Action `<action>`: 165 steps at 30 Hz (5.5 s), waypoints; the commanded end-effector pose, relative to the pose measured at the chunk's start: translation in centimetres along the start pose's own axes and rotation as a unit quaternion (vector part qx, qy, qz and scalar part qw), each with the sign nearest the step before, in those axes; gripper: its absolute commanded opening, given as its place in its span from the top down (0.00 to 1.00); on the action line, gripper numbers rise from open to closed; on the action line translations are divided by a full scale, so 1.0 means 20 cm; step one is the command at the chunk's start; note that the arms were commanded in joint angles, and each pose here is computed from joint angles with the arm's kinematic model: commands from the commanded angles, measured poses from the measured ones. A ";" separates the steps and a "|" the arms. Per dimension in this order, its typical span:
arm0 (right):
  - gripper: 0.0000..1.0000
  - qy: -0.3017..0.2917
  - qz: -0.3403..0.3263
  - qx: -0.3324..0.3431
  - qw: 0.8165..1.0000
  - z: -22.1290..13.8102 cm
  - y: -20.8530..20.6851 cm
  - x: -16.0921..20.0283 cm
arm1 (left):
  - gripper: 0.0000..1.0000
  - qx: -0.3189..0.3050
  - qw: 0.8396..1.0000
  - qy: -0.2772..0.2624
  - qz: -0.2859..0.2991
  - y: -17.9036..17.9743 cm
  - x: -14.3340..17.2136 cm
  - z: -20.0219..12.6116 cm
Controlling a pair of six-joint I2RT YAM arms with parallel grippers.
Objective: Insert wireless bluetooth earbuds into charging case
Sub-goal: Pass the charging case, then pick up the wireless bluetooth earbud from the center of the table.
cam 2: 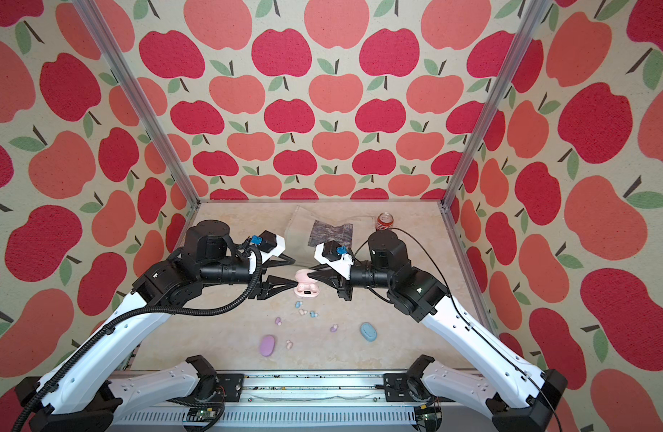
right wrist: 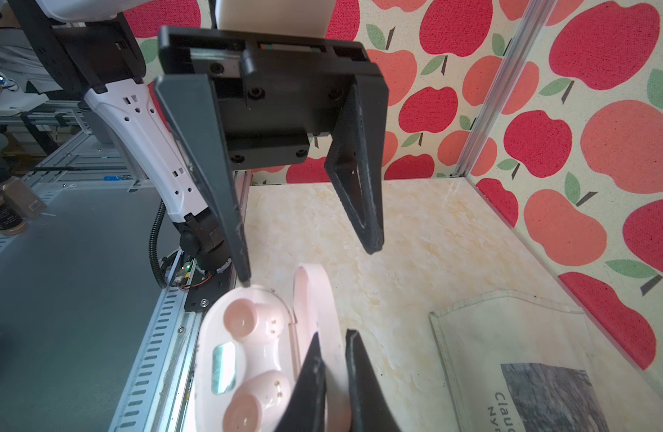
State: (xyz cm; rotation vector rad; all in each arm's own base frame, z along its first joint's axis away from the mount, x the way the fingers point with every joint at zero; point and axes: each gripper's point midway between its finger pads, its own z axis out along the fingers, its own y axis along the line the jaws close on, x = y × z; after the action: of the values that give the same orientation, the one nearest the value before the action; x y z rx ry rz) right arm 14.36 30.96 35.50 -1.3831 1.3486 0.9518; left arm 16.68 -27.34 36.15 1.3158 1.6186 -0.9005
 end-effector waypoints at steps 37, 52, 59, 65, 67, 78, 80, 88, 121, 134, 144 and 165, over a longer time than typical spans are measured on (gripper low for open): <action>0.59 -0.075 0.179 0.142 0.971 -0.18 -0.21 -0.21 | 1.00 -0.253 0.942 -0.023 -0.219 0.35 0.16 -0.20; 0.61 0.280 0.261 0.140 0.913 0.15 -0.14 0.66 | 1.00 -0.348 0.833 -0.060 -0.426 0.44 0.57 -0.53; 0.60 0.390 0.146 0.094 0.904 0.44 -0.08 0.98 | 1.00 -0.345 0.813 -0.038 -0.467 0.39 0.76 -0.50; 0.61 0.437 0.097 0.060 0.892 0.62 -0.03 1.19 | 1.00 -0.352 0.812 -0.031 -0.465 0.38 0.87 -0.48; 0.60 0.441 0.079 0.048 0.893 0.66 -0.02 1.22 | 1.00 -0.352 0.812 -0.032 -0.465 0.38 0.87 -0.47; 0.59 0.465 0.074 0.028 0.882 0.77 -0.03 1.36 | 1.00 -0.351 0.820 -0.028 -0.451 0.41 0.87 -0.46; 0.58 0.471 0.072 0.026 0.879 0.78 -0.02 1.38 | 1.00 -0.350 0.820 -0.028 -0.451 0.41 0.87 -0.46; 0.57 0.490 0.070 0.025 0.869 0.77 -0.02 1.47 | 1.00 -0.347 0.825 -0.042 -0.445 0.42 0.84 -0.46; 0.68 0.516 0.075 0.008 0.853 0.76 0.01 1.55 | 1.00 -0.351 0.824 -0.040 -0.444 0.43 0.85 -0.47; 0.71 0.517 0.076 0.010 0.853 0.71 0.03 1.56 | 1.00 -0.345 0.821 -0.045 -0.452 0.44 0.83 -0.46; 0.89 0.516 0.077 0.005 0.853 0.71 0.04 1.57 | 1.00 -0.347 0.819 -0.044 -0.455 0.44 0.85 -0.46; 0.93 0.252 0.350 0.085 0.898 0.37 -0.41 0.89 | 1.00 -0.259 0.943 -0.140 -0.158 0.49 0.57 -0.25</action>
State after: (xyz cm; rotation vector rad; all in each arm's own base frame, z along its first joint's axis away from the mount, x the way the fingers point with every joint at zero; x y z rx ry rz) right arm 25.34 33.83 14.96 -1.2011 2.3354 0.6983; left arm 23.56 -15.25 24.77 0.3824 1.8880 -0.7876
